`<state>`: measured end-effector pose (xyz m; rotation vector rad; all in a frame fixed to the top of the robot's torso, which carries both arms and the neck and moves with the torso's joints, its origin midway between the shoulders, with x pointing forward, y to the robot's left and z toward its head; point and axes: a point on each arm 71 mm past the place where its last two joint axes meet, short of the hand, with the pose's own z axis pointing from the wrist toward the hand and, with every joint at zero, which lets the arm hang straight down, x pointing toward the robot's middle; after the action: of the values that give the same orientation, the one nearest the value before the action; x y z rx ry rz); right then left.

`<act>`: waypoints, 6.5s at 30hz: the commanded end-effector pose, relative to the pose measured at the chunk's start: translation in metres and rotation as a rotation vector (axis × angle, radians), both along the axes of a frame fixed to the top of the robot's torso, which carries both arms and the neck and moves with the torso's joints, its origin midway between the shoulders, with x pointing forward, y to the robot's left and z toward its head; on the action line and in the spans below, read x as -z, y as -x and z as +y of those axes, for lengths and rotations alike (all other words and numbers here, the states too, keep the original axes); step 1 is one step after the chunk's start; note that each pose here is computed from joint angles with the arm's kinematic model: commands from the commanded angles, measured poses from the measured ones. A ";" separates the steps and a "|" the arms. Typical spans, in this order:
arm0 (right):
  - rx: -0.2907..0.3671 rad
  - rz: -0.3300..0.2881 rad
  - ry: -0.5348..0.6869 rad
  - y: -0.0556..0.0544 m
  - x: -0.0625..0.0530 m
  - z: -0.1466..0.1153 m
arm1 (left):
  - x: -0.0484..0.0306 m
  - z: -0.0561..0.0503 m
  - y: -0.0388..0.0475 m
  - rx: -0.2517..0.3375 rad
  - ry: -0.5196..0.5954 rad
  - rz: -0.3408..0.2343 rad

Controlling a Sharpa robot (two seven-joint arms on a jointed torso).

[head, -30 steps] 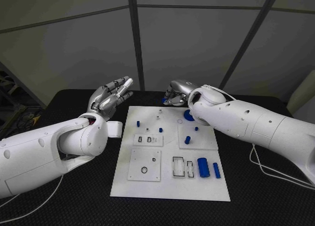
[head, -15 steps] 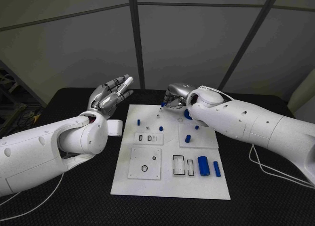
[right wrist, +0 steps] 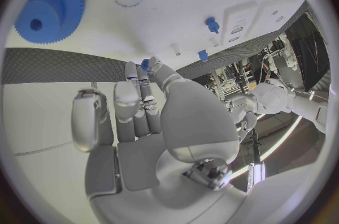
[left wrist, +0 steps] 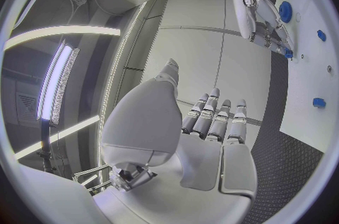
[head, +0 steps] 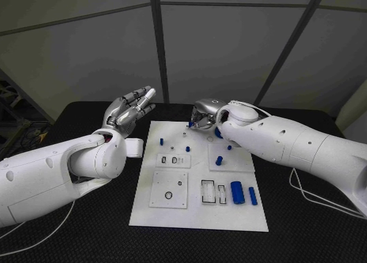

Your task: Assemble the parts on the task board

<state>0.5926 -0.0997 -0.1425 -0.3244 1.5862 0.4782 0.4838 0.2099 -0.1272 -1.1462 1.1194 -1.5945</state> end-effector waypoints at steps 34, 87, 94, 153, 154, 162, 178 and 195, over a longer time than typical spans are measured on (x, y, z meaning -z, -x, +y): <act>-0.012 -0.019 0.015 0.001 -0.002 0.014 | -0.0020 -0.001 -0.0006 0.008 -0.002 -0.016; -0.070 -0.022 -0.037 0.004 -0.004 0.019 | -0.0013 0.000 -0.0014 0.007 -0.004 -0.009; -0.071 -0.016 -0.040 0.004 -0.004 0.019 | -0.0013 0.000 -0.0013 0.005 -0.004 -0.009; 0.239 0.143 -0.198 0.026 -0.008 -0.120 | 0.0006 0.011 -0.0040 0.000 -0.009 0.000; 0.242 0.140 -0.192 0.025 -0.008 -0.119 | 0.0007 0.011 -0.0042 0.000 -0.008 0.000; 0.247 0.136 -0.142 0.020 -0.003 -0.106 | 0.0018 0.009 -0.0052 0.004 -0.007 0.002; 0.240 0.164 -0.092 0.017 0.010 -0.094 | 0.0020 0.009 -0.0053 0.004 -0.007 0.002; 0.246 0.181 -0.080 0.013 0.016 -0.091 | 0.0024 0.007 -0.0062 0.009 -0.005 0.002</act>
<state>0.5790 -0.1915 -0.1589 -0.0098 1.7388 0.3936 0.4902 0.2185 -0.1312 -1.1587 1.1286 -1.5789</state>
